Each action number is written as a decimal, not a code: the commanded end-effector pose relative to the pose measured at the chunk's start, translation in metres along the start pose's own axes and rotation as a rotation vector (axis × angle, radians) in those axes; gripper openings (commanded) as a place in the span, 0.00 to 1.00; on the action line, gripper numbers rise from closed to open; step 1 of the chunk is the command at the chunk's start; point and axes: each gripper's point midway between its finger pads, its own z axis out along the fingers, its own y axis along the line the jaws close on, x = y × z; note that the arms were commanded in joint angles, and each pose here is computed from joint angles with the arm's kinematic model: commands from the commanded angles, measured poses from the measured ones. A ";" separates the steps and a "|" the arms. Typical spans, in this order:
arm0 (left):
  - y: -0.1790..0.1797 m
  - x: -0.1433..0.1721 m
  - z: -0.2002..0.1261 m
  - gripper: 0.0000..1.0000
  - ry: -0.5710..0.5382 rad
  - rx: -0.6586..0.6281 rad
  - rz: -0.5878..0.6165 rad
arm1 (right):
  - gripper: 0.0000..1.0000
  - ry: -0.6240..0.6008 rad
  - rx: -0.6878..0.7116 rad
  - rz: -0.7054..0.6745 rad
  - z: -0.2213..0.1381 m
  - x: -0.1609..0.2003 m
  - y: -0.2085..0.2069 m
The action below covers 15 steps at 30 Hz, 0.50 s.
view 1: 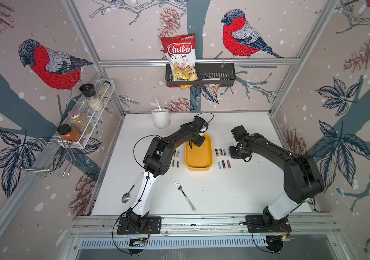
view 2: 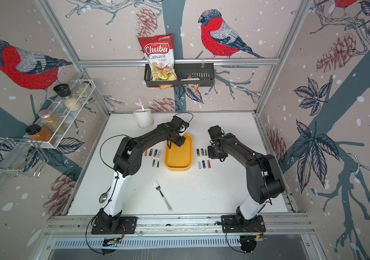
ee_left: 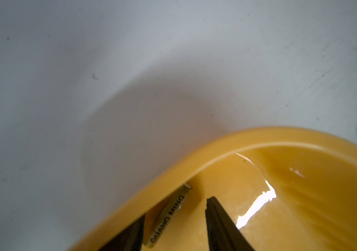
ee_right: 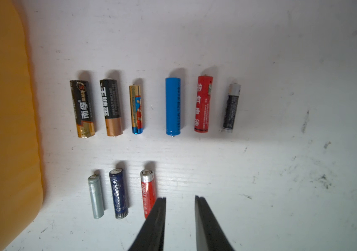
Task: Take the batteries out of the storage box
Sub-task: Pick up the battery from the storage box.
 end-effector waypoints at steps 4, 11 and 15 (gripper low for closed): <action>-0.004 0.000 -0.002 0.41 0.002 0.027 -0.017 | 0.30 -0.008 0.011 -0.013 -0.004 -0.002 -0.002; -0.008 0.011 0.003 0.30 0.043 0.045 -0.041 | 0.30 -0.011 0.011 -0.011 -0.004 -0.001 -0.004; -0.009 0.015 0.003 0.27 0.059 0.051 -0.050 | 0.30 -0.016 0.005 -0.011 -0.004 -0.002 -0.004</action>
